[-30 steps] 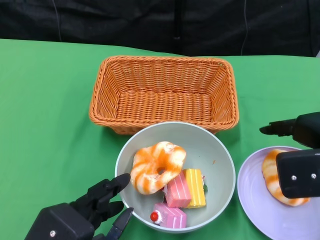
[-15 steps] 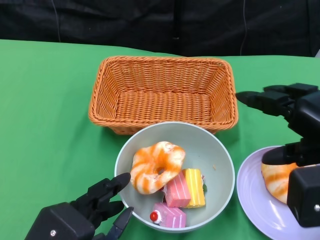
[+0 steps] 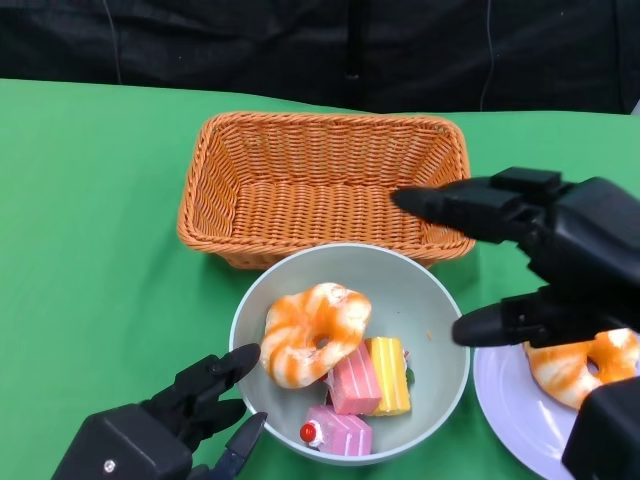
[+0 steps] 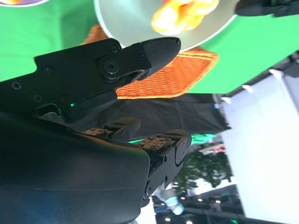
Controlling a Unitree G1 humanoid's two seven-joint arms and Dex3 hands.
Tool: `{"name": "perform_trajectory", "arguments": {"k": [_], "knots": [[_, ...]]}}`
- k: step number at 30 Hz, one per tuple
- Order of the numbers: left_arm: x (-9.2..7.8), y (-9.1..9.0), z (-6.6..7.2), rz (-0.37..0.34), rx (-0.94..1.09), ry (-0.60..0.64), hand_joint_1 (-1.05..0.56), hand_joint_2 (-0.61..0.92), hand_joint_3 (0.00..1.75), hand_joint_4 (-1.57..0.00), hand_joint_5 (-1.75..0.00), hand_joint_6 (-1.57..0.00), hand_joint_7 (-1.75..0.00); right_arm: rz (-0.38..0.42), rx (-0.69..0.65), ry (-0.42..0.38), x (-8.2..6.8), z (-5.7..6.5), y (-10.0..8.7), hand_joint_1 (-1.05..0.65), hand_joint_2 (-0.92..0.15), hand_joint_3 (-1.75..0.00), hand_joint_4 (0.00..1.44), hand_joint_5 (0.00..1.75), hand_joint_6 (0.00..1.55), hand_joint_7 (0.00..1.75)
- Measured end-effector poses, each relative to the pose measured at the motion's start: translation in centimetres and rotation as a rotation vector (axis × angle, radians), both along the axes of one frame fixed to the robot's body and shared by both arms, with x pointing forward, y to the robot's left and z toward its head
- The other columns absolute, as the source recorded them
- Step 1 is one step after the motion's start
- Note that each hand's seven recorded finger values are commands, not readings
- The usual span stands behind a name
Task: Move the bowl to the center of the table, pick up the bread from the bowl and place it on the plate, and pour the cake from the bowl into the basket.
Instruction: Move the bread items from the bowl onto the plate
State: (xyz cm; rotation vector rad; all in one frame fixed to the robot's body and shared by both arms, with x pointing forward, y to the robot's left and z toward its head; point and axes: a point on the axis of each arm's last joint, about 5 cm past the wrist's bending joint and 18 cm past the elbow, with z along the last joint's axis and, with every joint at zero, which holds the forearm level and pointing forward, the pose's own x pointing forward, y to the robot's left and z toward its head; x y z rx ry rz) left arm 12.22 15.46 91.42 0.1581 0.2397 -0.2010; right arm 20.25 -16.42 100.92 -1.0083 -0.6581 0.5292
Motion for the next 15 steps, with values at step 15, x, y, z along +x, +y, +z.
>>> {"name": "perform_trajectory", "arguments": {"k": [15], "knots": [[0.0, 0.8, 0.5, 0.138, -0.006, -0.037, -0.60, 0.92, 0.61, -0.23, -0.64, -0.41, -0.03, 0.107, -0.049, 0.026, 1.6, -3.1, 2.4, -0.46, -0.91, 0.00, 0.28, 0.67, 0.45, 0.07]]}}
